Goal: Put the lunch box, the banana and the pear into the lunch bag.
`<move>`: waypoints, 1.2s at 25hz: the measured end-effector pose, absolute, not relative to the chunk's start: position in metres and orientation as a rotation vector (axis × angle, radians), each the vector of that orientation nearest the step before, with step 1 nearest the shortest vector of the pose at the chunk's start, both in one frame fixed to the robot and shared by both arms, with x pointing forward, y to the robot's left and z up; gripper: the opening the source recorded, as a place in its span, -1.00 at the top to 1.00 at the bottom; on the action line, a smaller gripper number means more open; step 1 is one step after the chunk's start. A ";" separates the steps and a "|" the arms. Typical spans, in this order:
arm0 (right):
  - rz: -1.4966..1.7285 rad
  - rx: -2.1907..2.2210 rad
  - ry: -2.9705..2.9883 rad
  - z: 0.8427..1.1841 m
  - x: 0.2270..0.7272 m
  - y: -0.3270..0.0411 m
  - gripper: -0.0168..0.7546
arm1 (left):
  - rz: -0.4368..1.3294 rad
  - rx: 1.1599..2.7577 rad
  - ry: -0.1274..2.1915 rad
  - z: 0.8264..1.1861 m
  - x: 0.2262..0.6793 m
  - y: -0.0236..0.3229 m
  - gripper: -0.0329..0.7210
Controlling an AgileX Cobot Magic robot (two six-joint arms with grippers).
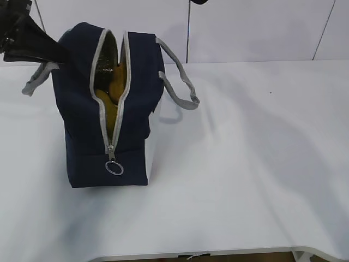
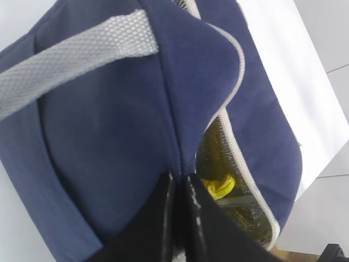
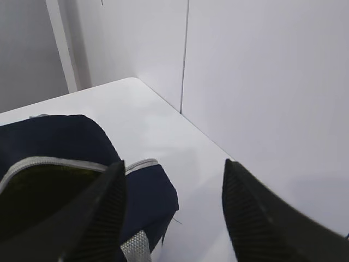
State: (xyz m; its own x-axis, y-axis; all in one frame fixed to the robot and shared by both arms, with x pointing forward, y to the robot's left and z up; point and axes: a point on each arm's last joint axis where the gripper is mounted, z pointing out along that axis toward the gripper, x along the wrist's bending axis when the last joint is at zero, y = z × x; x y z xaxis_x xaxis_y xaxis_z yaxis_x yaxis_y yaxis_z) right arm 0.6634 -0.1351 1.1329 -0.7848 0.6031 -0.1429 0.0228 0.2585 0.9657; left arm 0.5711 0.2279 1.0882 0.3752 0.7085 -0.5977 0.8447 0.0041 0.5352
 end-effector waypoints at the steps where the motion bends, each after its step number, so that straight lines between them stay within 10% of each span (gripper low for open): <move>1: 1.554 0.563 2.043 1.133 0.663 -0.135 -0.25 | -0.191 1.740 1.374 1.088 0.571 0.228 0.95; 30: 1.777 0.514 2.236 1.143 0.635 -0.125 -0.25 | -0.193 1.737 1.370 1.088 0.571 0.228 0.95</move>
